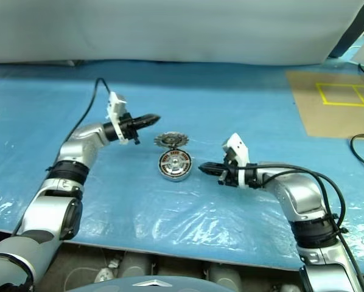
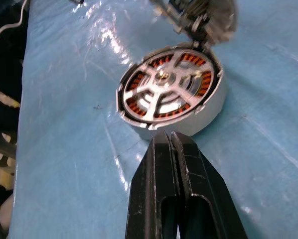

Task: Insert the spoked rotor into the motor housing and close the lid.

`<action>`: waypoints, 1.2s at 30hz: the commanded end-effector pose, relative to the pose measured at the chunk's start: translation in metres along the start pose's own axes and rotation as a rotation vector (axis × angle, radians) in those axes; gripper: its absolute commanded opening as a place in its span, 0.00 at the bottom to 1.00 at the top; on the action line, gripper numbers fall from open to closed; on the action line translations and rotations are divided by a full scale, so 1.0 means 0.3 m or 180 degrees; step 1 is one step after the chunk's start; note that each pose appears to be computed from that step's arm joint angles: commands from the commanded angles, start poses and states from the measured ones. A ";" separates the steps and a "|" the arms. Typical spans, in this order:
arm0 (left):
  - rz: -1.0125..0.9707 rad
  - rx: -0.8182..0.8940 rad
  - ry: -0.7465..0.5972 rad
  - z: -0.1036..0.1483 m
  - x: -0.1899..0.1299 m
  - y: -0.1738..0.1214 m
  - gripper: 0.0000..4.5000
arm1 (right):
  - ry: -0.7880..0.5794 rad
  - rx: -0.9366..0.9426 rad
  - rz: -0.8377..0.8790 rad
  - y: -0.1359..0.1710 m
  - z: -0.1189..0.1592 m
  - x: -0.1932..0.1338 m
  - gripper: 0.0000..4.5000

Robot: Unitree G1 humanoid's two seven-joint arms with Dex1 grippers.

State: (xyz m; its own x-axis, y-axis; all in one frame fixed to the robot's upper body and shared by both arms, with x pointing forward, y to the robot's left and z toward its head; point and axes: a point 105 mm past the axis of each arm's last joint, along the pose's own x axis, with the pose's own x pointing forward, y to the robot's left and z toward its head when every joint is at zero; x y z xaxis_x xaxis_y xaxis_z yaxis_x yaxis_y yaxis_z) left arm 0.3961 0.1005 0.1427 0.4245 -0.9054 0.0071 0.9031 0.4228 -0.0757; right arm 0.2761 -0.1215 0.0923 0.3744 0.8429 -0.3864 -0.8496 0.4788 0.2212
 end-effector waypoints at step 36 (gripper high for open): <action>-0.1709 0.0398 0.0736 -0.117 0.054 -0.271 0.01 | -0.0269 -0.0243 0.0002 0.058 0.088 -0.030 0.00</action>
State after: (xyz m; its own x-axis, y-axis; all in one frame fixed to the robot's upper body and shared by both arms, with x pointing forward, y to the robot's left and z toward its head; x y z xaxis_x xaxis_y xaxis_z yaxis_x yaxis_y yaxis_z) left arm 0.3305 0.0507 0.1118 -0.0916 -0.9781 -0.1868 0.9955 -0.0851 -0.0427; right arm 0.2691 -0.1179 0.1161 0.4090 0.8530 -0.3241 -0.8601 0.4790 0.1753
